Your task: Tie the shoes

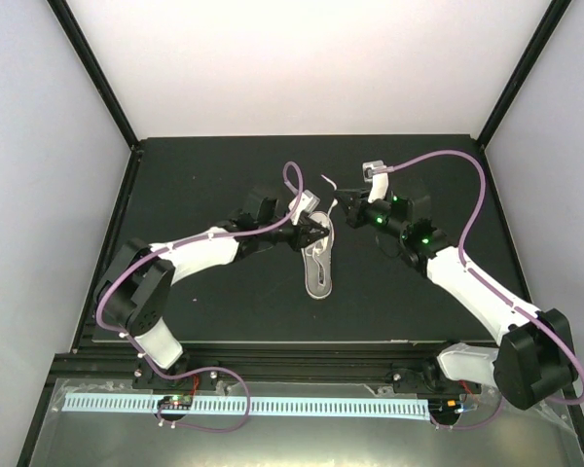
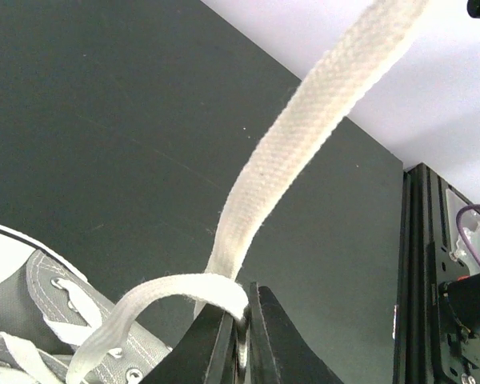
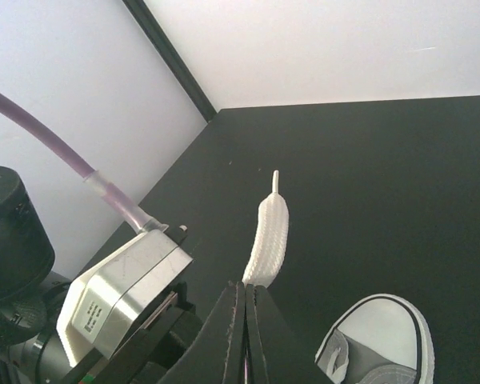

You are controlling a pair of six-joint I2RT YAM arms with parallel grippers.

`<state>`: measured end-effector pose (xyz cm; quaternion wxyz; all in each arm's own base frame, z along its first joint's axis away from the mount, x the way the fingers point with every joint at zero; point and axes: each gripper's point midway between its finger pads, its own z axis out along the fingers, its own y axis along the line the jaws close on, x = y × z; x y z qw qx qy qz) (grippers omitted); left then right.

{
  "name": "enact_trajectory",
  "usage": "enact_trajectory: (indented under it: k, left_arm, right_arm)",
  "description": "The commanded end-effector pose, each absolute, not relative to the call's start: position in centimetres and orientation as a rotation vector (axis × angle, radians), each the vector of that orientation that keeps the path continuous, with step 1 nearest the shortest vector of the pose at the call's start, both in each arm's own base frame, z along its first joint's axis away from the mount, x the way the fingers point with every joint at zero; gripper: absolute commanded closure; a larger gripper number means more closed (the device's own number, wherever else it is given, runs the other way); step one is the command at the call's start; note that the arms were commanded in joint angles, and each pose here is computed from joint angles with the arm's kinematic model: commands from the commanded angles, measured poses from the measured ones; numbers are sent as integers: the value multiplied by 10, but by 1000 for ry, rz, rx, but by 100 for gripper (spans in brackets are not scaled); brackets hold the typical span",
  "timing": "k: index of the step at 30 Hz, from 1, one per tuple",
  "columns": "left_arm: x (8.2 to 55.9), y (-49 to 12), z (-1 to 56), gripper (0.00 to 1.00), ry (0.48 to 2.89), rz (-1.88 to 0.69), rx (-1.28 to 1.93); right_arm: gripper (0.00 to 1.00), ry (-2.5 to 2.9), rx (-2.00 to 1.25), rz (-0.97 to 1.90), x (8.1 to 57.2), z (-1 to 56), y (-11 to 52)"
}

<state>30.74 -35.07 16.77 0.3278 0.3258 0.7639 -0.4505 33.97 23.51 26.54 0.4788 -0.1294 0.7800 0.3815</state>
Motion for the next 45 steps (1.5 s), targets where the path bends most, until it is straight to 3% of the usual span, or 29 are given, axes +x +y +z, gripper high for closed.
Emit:
enact_trajectory:
  k: [1,13,45]
  left_arm:
    - [315,-360,181,93,1958,-1180,876]
    - [323,-365,178,77,1972,-1184,859]
    - [342,-364,171,67,1976,-1050,840]
  right_arm:
    - [99,1838,-337,966,334,283,238]
    - [98,1842,-343,975,332,282,238]
    - [98,1843,-350,1029,330,283,245]
